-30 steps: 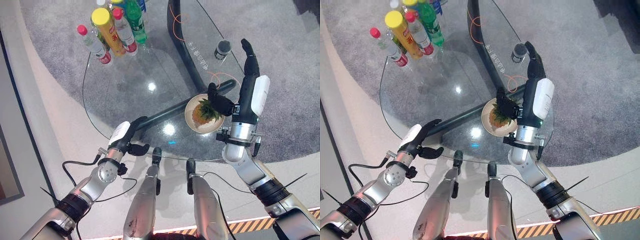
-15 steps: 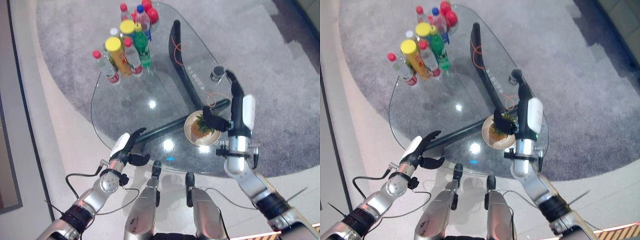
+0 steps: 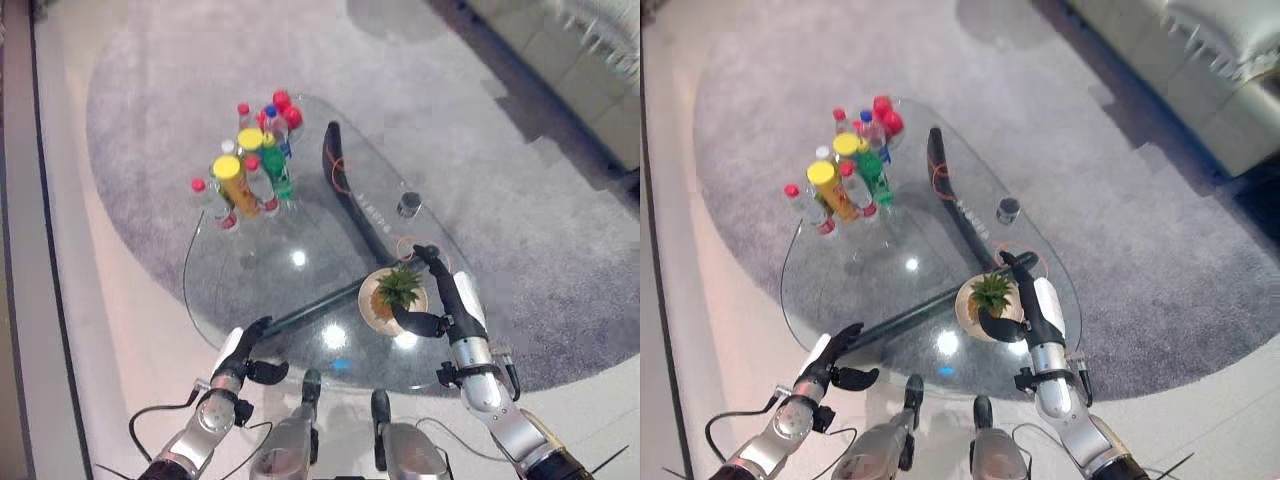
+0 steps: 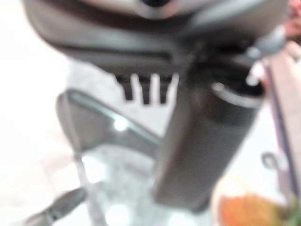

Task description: Pick up the fruit to the plate

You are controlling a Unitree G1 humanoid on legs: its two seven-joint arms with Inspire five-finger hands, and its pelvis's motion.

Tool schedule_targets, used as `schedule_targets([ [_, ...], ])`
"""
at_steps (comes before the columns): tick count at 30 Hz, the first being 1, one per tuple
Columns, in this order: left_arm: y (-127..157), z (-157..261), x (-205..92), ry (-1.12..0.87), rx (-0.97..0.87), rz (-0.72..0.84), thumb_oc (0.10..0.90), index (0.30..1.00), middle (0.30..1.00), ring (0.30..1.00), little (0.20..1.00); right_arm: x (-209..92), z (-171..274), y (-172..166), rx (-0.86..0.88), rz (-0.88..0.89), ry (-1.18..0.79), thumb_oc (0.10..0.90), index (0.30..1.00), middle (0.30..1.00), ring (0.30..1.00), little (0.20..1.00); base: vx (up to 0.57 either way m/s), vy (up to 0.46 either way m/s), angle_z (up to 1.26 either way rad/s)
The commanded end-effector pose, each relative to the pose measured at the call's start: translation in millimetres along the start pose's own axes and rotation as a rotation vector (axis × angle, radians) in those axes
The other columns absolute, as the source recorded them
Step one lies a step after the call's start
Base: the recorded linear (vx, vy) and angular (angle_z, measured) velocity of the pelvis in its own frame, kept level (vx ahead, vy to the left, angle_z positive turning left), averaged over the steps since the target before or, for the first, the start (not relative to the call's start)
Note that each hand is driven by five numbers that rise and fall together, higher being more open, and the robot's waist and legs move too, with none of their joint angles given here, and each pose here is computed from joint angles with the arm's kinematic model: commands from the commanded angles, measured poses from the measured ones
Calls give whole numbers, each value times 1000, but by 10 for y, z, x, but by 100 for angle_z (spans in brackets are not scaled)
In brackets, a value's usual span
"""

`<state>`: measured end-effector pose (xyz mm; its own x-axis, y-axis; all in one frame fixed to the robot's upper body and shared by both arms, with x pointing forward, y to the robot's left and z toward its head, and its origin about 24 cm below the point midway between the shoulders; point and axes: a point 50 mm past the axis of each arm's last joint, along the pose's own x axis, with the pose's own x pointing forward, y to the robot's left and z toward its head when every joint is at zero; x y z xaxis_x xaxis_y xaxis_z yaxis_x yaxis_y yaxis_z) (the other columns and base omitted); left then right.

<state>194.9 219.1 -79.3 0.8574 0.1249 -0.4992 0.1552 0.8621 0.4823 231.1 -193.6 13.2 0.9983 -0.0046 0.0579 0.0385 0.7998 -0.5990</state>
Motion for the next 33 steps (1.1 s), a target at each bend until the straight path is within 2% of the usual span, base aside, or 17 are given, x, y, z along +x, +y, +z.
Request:
schedule_targets([
  [1,-51,-170,-48,45,-67,-11,800,900,900,900,900,-27,35,-85,56,-60,-49,800,900,900,900,900,-10,-11,-7],
  [2,-51,-170,-48,45,-67,-11,800,900,900,900,900,-27,35,-85,56,-60,-49,800,900,900,900,900,-9,-16,-9],
  [4,-111,-395,-74,175,-164,-3,800,900,900,900,900,-91,-239,-30,62,-57,108,800,900,900,900,900,-19,-36,-10],
  [7,-144,-533,-103,249,-214,0,800,900,900,900,900,-189,-481,56,97,-43,261,800,900,900,900,900,-12,-30,-20],
  [9,-187,-655,-143,319,-244,-4,800,900,900,900,900,-336,-744,153,158,-46,463,800,900,900,900,900,-3,-29,-7],
  [14,-257,-881,-242,458,-302,5,800,900,900,900,900,-690,-1151,292,158,-50,726,800,900,900,900,900,0,-3,-1],
  [26,-341,-1201,-458,715,-426,55,800,900,900,900,900,-1194,-1476,510,152,61,1012,800,900,900,900,900,4,-5,-4],
  [33,-373,-1234,-492,751,-493,66,800,900,900,900,900,-1471,-1581,606,272,144,1229,800,900,900,900,900,23,0,0],
])
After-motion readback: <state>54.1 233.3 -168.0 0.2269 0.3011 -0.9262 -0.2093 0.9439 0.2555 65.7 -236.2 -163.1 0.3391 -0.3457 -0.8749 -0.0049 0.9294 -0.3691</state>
